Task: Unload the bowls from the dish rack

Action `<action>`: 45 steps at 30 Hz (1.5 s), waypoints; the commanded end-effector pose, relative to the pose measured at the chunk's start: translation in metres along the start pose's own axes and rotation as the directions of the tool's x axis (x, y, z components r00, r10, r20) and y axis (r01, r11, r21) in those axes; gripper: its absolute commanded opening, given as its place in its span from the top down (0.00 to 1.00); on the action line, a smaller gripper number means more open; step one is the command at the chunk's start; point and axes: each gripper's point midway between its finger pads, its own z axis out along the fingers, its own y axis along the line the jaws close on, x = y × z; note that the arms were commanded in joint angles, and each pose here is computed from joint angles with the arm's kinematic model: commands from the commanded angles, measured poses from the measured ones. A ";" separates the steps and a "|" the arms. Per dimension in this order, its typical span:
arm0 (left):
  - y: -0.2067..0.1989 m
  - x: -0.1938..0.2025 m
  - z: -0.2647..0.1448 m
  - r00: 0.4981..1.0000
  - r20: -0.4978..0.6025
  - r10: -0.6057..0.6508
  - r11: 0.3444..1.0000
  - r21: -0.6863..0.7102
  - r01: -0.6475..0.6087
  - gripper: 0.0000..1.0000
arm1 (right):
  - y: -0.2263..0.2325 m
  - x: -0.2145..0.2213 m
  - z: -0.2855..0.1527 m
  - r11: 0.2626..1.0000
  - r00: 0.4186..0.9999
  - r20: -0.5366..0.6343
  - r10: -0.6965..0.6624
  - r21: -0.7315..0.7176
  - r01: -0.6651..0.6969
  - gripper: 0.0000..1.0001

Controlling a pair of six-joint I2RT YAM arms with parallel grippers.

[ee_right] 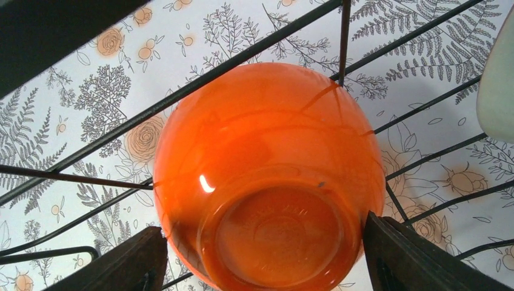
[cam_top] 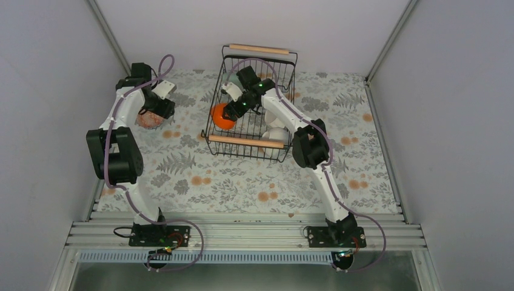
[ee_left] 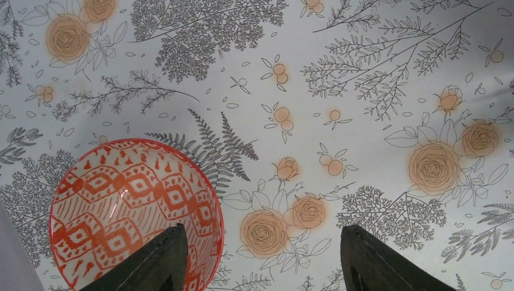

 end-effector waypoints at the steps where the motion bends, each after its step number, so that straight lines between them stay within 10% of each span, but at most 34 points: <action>1: -0.004 -0.005 -0.012 1.000 0.022 0.003 1.000 0.007 -0.003 0.37 | 0.000 0.003 0.008 0.999 1.000 0.003 0.020 -0.042 -0.020 0.23; 23: -0.012 -0.016 -0.026 0.999 0.053 0.004 1.000 0.022 -0.006 0.35 | -0.011 0.021 0.005 1.000 0.999 -0.040 0.025 0.018 -0.025 0.58; 45: -0.018 -0.040 -0.047 0.993 0.116 0.001 0.999 0.039 -0.006 0.32 | -0.006 -0.017 -0.072 0.993 0.998 0.044 -0.036 0.116 0.031 0.60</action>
